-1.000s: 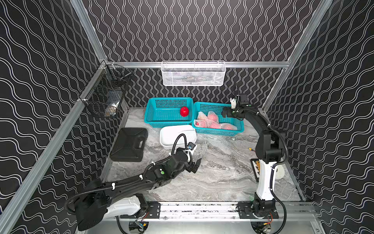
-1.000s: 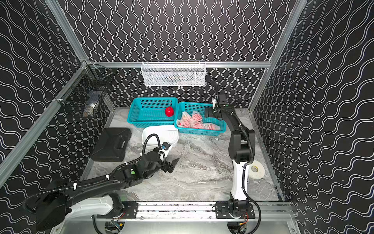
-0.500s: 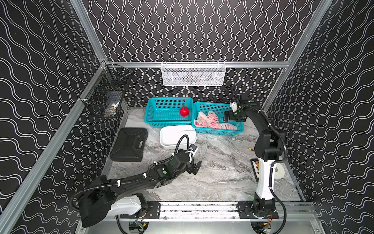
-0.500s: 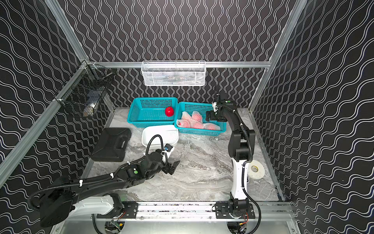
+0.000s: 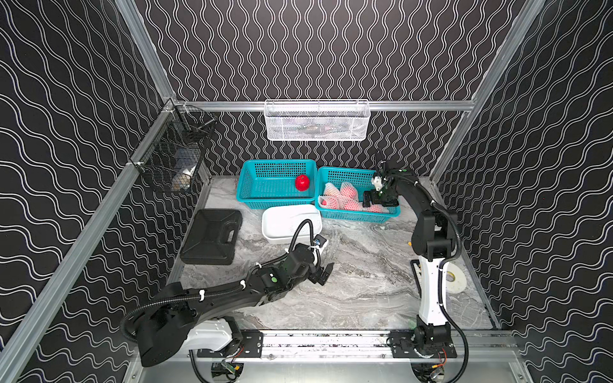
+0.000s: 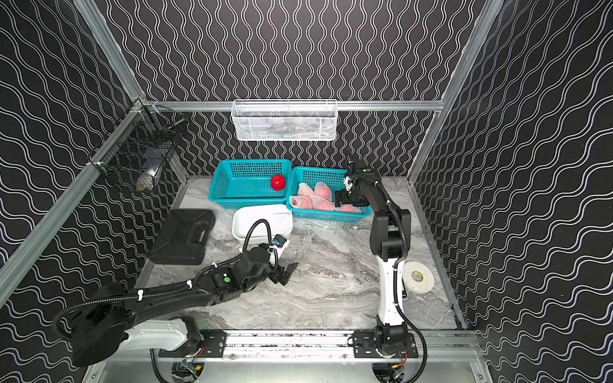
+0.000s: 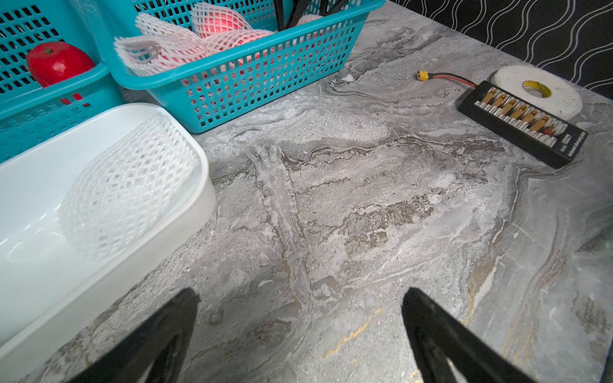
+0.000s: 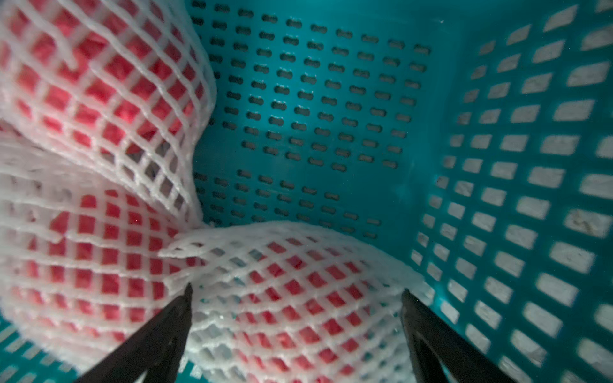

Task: Remove foam nets from apples
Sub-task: Pick up the apple from the basket, then place the apple at the center of the board.

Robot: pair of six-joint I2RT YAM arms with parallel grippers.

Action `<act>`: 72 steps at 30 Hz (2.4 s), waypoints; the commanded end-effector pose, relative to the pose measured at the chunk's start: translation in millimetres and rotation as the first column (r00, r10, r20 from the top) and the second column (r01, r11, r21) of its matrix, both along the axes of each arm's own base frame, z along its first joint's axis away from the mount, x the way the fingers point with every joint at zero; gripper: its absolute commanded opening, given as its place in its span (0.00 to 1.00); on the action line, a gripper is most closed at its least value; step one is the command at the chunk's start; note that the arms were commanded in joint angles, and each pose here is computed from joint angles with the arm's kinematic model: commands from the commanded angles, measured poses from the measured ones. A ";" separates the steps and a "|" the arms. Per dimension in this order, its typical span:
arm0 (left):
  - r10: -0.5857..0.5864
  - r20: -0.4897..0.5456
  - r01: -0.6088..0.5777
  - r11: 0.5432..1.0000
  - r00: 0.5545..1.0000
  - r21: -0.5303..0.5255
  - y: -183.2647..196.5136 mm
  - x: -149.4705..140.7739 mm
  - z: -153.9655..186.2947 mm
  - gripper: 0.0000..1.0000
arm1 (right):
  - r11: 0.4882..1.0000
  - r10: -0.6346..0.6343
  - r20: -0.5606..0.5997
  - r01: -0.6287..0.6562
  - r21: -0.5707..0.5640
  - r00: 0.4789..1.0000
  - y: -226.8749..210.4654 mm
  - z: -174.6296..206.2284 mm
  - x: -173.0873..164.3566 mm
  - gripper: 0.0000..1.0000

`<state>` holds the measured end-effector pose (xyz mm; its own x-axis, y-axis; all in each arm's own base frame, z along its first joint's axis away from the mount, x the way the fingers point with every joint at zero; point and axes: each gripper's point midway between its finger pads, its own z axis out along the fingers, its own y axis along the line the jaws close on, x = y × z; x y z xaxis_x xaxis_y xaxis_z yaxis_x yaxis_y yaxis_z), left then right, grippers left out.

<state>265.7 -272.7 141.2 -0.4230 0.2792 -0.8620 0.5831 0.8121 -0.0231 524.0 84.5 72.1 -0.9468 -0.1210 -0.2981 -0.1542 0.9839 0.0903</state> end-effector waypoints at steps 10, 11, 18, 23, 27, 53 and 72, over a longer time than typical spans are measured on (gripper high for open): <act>0.016 0.020 -0.016 1.000 1.000 -0.019 1.2 2.3 5.0 1.00 | 1.000 -0.004 -0.087 0.004 -0.001 0.996 7.2 -43.5 -2.7 0.90; 0.016 0.021 -0.016 1.000 1.000 -0.016 1.3 2.3 5.3 1.00 | 1.000 -0.005 -0.086 0.006 0.002 0.996 8.1 -42.5 -2.7 0.90; 0.013 0.029 -0.013 1.000 1.000 -0.006 -1.1 4.8 7.6 1.00 | 0.998 -0.018 -0.040 0.020 0.052 0.999 15.3 -18.0 0.7 0.82; 0.022 0.044 -0.022 1.000 0.999 -0.001 -0.5 8.0 12.1 1.00 | 0.991 -0.020 0.003 0.019 0.131 1.000 27.3 6.7 1.5 0.74; 0.034 0.058 -0.035 0.999 0.998 0.003 2.8 9.1 19.4 1.00 | 0.990 -0.033 0.038 0.028 0.137 0.999 26.4 25.7 2.1 0.72; 0.143 0.107 -0.129 0.983 0.984 -0.128 37.0 -1.6 31.2 1.00 | 0.858 0.081 0.276 -0.208 0.470 0.958 153.6 155.5 -149.9 0.71; 0.135 0.073 -0.129 0.989 0.988 -0.078 42.2 -3.7 -9.6 1.00 | 0.899 0.322 0.037 -0.318 0.302 0.946 197.2 -14.7 -226.8 0.83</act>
